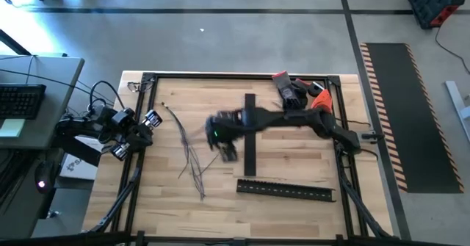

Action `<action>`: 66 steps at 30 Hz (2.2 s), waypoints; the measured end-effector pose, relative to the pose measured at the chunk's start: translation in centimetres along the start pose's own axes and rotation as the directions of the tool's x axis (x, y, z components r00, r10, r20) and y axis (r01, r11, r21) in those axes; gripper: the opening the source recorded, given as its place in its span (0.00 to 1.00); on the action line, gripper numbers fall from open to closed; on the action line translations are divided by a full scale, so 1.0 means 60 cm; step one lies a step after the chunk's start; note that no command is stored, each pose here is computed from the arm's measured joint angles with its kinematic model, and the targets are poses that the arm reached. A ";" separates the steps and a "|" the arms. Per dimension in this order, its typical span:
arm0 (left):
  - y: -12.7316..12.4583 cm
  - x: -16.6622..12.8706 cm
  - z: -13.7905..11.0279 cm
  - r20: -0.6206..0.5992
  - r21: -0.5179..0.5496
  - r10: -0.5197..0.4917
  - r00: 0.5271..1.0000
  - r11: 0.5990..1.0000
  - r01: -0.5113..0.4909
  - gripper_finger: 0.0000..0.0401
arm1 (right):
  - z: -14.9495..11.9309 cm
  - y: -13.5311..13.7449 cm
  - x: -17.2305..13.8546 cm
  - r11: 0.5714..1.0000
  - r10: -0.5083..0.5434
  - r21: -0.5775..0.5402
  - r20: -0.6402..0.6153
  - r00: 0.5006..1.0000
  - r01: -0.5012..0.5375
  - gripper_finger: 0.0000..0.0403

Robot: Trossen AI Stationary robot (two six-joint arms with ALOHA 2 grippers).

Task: Ziptie cables
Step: Move the cable duct to the top center of the table

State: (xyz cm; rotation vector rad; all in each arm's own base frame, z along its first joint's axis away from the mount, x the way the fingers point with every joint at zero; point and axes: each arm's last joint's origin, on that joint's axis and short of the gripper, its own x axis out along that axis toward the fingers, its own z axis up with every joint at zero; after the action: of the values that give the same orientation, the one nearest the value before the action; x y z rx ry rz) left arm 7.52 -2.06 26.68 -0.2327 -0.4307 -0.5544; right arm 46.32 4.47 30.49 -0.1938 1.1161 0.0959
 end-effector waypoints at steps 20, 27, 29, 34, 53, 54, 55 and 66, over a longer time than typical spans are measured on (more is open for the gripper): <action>0.009 -0.003 -0.034 -0.187 -0.027 0.050 0.981 0.998 -0.056 0.00 | -0.177 0.259 0.042 0.975 0.202 0.189 -0.517 0.832 -0.119 0.59; 0.017 -0.007 -0.050 -0.197 -0.028 0.136 0.971 0.989 -0.144 0.00 | -0.266 0.232 0.032 0.938 0.247 0.326 -0.399 0.883 -0.115 0.59; 0.019 -0.008 -0.055 -0.200 -0.036 0.164 0.966 0.984 -0.174 0.00 | -0.293 0.224 0.041 0.932 0.246 0.348 -0.398 0.883 -0.103 0.59; 0.023 -0.009 -0.058 -0.196 -0.031 0.223 0.955 0.972 -0.233 0.00 | -0.337 0.212 0.054 0.931 0.247 0.350 -0.393 0.886 -0.104 0.59; 0.031 -0.009 -0.061 -0.184 0.018 0.348 0.919 0.936 -0.351 0.00 | -0.333 0.190 0.086 0.872 0.310 0.459 -0.251 0.917 -0.169 0.01; 0.031 -0.009 -0.061 -0.185 0.017 0.347 0.919 0.937 -0.350 0.00 | -0.323 0.185 0.083 0.870 0.299 0.463 -0.230 0.926 -0.166 0.01; 0.031 -0.008 -0.061 -0.184 0.017 0.346 0.920 0.937 -0.349 0.00 | -0.315 0.179 0.078 0.867 0.286 0.471 -0.205 0.936 -0.161 0.00; 0.033 -0.006 -0.065 -0.205 0.025 0.344 0.916 0.938 -0.347 0.00 | -0.316 0.000 -0.003 0.581 0.003 0.806 -0.136 0.991 0.109 0.00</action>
State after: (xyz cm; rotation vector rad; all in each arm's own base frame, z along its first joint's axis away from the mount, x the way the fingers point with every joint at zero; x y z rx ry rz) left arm 9.58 -1.53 22.87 -0.2537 -0.1761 -0.2291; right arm 29.49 0.60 22.59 0.6206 1.1732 -0.5051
